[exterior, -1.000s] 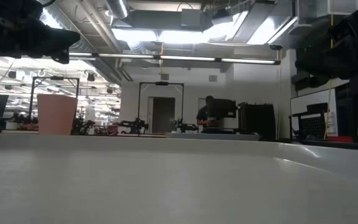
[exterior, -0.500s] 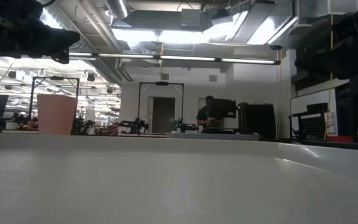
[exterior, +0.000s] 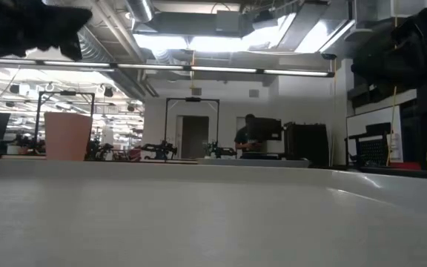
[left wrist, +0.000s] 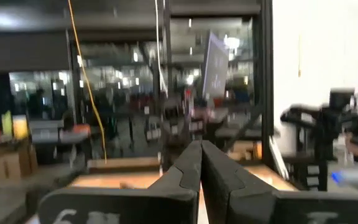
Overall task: Pick and place plate/cup/fork/spoon on tray
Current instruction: Put the pink cup on the gray serving tray
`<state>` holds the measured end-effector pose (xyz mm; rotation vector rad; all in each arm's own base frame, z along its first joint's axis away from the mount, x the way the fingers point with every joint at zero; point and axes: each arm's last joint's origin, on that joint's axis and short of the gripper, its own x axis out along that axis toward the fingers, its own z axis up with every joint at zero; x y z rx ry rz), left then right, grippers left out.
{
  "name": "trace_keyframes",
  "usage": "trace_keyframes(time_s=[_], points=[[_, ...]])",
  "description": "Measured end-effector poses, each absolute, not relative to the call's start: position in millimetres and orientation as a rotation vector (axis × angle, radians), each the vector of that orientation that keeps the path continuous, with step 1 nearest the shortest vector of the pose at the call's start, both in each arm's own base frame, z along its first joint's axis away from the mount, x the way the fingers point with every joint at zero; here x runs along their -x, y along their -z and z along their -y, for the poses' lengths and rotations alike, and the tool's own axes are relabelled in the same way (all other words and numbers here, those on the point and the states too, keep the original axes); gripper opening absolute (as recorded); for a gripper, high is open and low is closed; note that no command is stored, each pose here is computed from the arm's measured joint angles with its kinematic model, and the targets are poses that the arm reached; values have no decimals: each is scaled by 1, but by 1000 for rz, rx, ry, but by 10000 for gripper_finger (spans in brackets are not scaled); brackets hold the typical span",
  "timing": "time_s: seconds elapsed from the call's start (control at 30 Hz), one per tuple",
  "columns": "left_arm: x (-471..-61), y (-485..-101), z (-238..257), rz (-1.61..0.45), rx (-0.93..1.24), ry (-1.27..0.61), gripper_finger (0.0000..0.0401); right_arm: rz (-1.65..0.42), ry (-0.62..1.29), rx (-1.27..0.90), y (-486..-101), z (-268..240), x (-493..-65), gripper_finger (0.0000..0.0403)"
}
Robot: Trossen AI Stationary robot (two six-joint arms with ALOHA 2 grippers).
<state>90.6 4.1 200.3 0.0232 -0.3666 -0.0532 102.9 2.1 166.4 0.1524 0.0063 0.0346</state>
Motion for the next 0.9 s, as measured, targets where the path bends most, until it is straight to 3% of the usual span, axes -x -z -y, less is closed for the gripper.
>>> trace_keyframes(time_s=[0.3, 0.77, 0.9], points=[[-80, -220, -4, 596, -12, 21, 0, 2, -33, -78, -167, -2, -103, 69], [-81, -219, -5, 582, -15, 10, 2, 2, -33, -77, -167, -2, -103, 69], [-84, -215, -9, 536, 34, -114, 33, 1, -33, -79, -167, -2, -103, 69]])
